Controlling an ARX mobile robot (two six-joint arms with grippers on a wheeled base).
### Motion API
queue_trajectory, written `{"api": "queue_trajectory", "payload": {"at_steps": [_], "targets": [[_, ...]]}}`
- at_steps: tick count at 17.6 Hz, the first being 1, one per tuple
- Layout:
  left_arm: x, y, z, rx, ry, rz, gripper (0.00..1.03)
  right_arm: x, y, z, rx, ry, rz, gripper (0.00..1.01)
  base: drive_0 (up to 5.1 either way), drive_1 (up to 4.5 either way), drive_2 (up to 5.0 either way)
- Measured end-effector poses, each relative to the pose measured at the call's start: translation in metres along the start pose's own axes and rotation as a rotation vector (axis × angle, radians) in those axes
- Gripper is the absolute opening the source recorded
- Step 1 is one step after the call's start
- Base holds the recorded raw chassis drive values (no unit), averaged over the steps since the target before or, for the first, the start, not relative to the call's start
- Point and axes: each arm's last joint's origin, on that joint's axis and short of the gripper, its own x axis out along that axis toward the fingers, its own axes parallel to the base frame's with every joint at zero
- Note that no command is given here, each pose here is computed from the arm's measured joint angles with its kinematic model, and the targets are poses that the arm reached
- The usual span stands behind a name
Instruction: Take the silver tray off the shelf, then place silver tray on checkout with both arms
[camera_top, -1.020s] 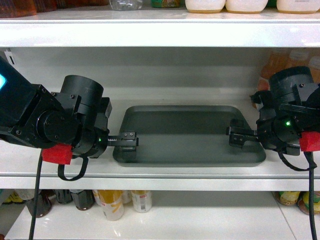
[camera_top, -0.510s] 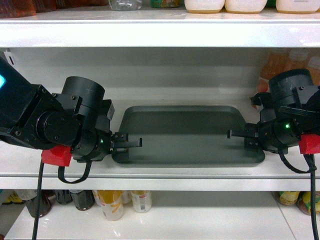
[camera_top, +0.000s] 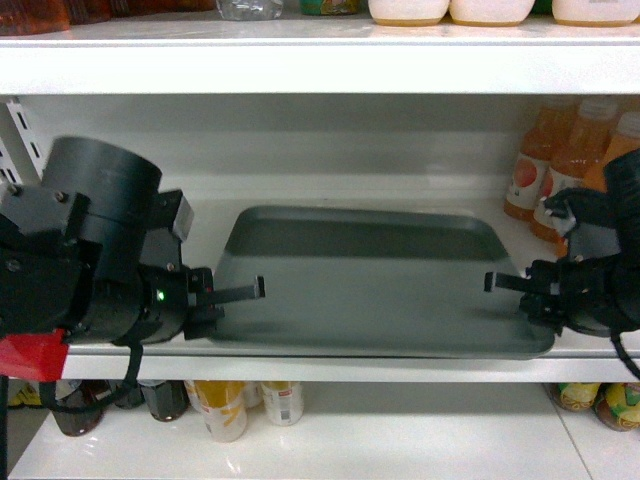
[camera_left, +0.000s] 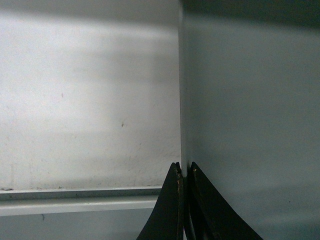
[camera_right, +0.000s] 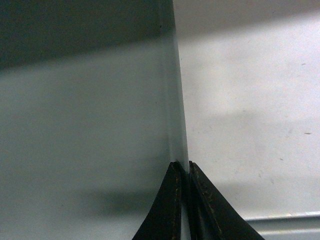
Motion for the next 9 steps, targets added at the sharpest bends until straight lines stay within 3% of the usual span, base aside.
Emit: {"api": "queue_trajectory", "payload": {"at_steps": [3,9], "targets": [[-0.027,-0.007,0.016,-0.001,-0.076,-0.018,0.03,-0.025,0.003,0.009,0.013,-0.065,0.03,0.03,0.0,0.0,0.0],[-0.049,-0.012,0.025,0.004,-0.132,-0.027,0.02,-0.056,0.007,0.019,0.017,-0.142,0.054,0.03,0.0,0.0,0.0]]}}
